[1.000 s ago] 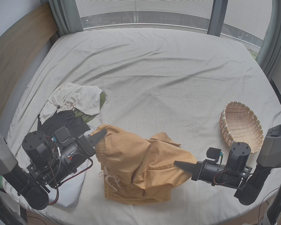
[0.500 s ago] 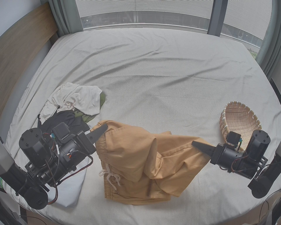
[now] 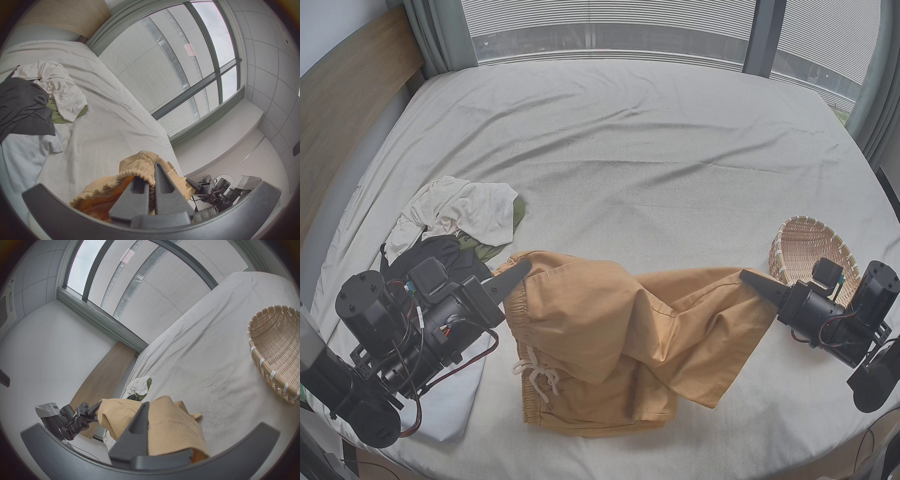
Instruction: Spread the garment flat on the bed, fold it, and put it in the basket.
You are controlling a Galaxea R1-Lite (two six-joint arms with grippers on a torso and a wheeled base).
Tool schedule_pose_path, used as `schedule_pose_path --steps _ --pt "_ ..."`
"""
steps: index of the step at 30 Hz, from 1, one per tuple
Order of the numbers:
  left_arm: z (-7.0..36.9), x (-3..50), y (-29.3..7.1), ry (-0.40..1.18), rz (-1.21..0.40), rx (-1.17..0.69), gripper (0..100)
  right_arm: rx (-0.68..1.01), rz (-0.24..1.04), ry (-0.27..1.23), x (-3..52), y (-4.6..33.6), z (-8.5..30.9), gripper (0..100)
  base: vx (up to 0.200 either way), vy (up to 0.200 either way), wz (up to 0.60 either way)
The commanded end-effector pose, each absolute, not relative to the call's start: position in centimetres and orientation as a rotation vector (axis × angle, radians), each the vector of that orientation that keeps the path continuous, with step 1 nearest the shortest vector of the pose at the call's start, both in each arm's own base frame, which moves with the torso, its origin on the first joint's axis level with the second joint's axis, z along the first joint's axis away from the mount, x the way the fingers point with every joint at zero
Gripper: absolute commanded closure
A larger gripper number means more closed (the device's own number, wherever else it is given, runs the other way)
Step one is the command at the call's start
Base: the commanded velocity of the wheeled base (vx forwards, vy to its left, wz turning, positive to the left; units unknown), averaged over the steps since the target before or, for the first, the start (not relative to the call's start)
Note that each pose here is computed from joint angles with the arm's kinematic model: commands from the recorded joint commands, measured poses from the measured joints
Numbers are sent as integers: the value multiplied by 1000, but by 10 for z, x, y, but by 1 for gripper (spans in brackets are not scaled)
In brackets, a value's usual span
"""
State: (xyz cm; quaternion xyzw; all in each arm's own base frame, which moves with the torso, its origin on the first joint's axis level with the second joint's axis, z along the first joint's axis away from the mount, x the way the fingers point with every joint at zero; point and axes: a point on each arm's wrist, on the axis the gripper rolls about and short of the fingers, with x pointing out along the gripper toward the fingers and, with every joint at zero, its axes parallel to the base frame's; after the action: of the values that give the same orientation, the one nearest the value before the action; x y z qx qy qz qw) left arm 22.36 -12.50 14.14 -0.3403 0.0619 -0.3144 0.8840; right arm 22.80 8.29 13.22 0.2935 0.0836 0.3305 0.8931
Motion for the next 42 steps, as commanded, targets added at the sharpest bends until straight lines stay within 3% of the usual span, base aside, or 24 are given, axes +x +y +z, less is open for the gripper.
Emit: schedule_pose_path --steps 1,25,34,42 --pt "146 224 -124 109 -655 -711 100 607 685 141 227 78 139 100 0 0 0" --pt "160 236 -105 15 -597 -720 100 559 808 64 205 47 165 100 0 0 0" --pt "160 235 -104 14 -594 -717 100 554 785 44 206 40 168 100 0 0 0" --pt "176 211 -90 -8 -699 -704 100 539 778 -6 207 35 178 100 0 0 0"
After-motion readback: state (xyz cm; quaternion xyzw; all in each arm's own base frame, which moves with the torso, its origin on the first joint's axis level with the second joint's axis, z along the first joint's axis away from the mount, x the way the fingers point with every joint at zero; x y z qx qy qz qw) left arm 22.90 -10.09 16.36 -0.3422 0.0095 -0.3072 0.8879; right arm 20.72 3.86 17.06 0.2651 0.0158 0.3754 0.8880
